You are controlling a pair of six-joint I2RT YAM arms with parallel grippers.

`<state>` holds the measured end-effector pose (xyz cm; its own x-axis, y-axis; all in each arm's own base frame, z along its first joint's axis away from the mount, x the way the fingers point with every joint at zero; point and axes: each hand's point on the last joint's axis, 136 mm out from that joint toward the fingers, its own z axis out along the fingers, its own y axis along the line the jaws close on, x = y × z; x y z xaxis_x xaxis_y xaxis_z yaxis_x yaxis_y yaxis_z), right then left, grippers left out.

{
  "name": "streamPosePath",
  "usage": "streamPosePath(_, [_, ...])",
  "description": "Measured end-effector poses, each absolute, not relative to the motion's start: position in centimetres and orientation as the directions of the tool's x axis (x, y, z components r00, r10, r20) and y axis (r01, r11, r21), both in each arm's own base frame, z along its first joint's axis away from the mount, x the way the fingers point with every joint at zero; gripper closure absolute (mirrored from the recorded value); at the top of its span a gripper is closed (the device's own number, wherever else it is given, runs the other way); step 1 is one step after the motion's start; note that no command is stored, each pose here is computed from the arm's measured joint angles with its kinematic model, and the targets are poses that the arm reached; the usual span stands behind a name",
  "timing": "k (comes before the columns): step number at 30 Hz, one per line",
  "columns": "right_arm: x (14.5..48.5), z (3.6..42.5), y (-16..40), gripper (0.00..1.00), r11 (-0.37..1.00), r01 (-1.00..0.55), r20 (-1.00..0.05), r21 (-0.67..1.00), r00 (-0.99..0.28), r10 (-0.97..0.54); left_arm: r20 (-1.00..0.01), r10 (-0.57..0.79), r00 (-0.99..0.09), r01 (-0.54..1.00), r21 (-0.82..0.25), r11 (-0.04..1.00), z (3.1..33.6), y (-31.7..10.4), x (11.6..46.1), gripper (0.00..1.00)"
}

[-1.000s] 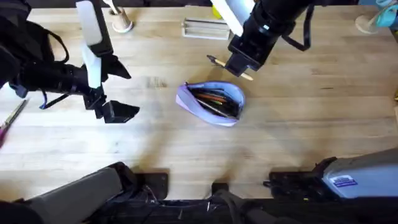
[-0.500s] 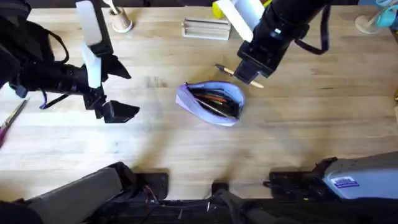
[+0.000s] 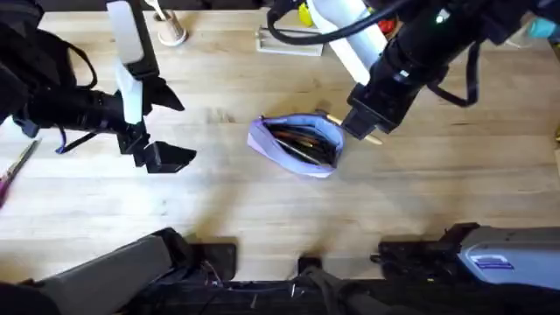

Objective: Unzip the bag, pick up the pens from the table one at a time and place them inside, then zip the bag closed.

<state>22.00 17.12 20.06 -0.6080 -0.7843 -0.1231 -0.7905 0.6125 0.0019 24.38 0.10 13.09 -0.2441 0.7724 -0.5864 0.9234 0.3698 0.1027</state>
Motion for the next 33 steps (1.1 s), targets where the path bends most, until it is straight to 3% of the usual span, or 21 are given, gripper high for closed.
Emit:
streamPosePath(8, [20.8, 17.8, 20.4, 0.966, 0.563, -0.823, -0.219, 0.073, -0.564, -0.796, -0.586, 0.773, -0.244, 0.923, 0.103, 0.370, 13.1, 0.1, 24.4, 0.007])
streamPosePath(14, [19.7, 14.5, 22.3, 0.966, 0.510, -0.854, -0.222, 0.099, -0.519, -0.826, -0.586, 0.773, -0.244, 0.923, 0.103, 0.370, 13.1, 0.1, 24.4, 0.007])
streamPosePath(27, [23.6, 10.8, 24.6, 0.966, 0.520, -0.854, -0.256, 0.022, -0.508, -0.823, -0.586, 0.773, -0.244, 0.923, 0.103, 0.370, 13.1, 0.1, 24.4, 0.007])
streamPosePath(29, [24.1, 10.1, 24.9, 0.906, 0.522, -0.853, -0.253, 0.015, -0.508, -0.823, -0.586, 0.773, -0.244, 0.923, 0.103, 0.370, 13.1, 0.1, 24.4, 0.007])
streamPosePath(33, [24.3, 8.9, 25.0, 0.582, 0.517, -0.856, -0.226, 0.016, -0.507, -0.832, -0.587, 0.772, -0.243, 0.923, 0.104, 0.370, 13.1, 0.1, 24.4, 0.008])
